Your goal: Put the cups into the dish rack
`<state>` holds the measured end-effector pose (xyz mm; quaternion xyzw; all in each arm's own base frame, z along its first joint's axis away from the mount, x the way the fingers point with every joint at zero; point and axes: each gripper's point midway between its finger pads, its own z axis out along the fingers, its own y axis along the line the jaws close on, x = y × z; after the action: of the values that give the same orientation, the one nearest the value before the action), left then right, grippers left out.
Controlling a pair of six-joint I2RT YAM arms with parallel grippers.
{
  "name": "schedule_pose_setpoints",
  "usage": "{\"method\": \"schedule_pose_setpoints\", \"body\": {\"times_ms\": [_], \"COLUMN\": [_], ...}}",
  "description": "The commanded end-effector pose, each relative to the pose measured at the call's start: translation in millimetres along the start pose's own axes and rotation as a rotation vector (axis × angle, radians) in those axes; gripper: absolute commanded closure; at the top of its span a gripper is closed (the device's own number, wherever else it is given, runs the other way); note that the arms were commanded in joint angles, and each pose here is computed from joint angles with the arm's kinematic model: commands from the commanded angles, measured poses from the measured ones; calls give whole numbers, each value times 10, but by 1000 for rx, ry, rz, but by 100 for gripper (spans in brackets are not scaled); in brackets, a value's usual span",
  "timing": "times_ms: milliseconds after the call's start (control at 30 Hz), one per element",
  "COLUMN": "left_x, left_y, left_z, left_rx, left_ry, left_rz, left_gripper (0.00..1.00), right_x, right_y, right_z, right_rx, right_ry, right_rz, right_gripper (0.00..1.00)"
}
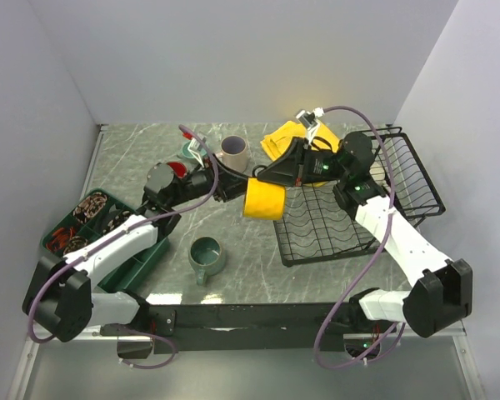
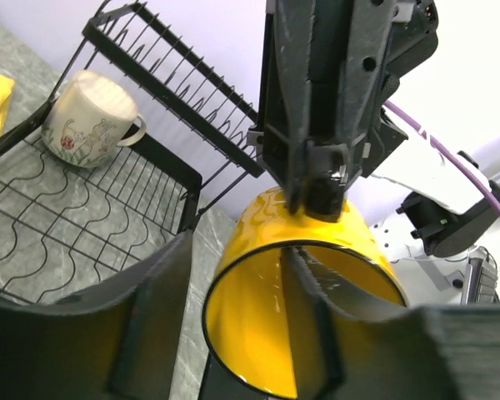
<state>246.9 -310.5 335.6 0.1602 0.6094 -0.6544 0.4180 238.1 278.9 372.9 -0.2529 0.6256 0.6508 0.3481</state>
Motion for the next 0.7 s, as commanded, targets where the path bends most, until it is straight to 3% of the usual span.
{"method": "schedule_pose_setpoints", "body": {"times_ms": [0,100,333,400,667], "left_x": [-85,-65,-266,-321,-222], "left_y": [-101,-54,511,527,332], "left_z": [-6,-52,-589,-747,-1374], "left_rx": [9,-27,-531,-606,-738], "left_ry": [-19,-22,-119,-147,-191], "left_rz": [29,40,146,176,238], "left_gripper": [46,36,7,1,4], "right_x": [-93,-125,-74,8,227], "right_y": [122,33,-329,-453,-1211], "right_z": [-139,-230,-514,-597,-1099], "right_rx": [13,71,319,390,791], "right_ry": [-38,-48,17,74,332], "right_rz": [-79,-114,-237,-268,-361], "right_gripper": [100,100,100,100,100]}}
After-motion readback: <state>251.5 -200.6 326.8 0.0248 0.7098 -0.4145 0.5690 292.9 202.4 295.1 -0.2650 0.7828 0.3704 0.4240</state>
